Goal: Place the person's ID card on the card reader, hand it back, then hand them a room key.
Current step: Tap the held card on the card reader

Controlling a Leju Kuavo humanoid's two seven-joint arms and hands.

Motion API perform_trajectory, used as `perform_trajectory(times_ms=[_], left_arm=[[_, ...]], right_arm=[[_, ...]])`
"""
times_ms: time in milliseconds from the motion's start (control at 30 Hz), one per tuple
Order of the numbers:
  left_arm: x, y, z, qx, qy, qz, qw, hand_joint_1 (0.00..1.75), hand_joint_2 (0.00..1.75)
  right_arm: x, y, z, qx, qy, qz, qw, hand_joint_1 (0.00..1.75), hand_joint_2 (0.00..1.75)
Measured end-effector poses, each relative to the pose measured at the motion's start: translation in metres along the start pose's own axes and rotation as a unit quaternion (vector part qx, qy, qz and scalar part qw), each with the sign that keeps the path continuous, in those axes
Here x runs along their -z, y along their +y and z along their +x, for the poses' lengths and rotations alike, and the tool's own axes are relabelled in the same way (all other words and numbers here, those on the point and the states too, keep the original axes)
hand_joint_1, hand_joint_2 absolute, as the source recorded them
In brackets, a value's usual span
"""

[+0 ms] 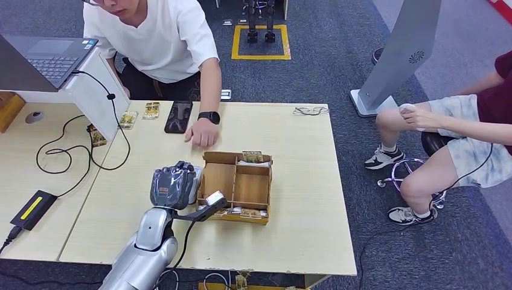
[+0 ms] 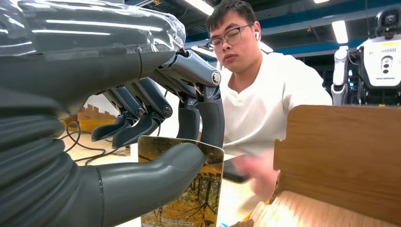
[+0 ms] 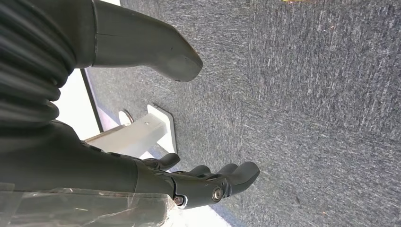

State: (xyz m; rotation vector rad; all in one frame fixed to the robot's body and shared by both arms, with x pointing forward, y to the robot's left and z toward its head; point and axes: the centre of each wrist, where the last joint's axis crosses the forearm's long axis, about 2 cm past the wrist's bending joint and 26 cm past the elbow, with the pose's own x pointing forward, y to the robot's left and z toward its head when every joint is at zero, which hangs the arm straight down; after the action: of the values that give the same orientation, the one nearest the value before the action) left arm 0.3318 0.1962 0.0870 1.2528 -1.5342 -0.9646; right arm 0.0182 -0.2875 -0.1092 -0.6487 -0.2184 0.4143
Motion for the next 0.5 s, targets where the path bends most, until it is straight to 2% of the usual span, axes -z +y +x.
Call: perform_trajectory(times_ms=[167, 500], left_arm=[[-0.0006, -0.0017, -0.0006, 0.0, -0.01, -0.033, 0.999, 1.75, 1.75], [-0.0027, -0.0052, -0.001, -0.017, -0.077, -0.099, 0.992, 1.75, 1.75]], right_arm=[[0.0, 0.0, -0.0001, -0.001, 0.002, 0.001, 1.0, 0.0, 1.75], [0.0008, -0.0011, 0.001, -0.008, -0.005, 0.0, 1.0, 0.0, 1.75]])
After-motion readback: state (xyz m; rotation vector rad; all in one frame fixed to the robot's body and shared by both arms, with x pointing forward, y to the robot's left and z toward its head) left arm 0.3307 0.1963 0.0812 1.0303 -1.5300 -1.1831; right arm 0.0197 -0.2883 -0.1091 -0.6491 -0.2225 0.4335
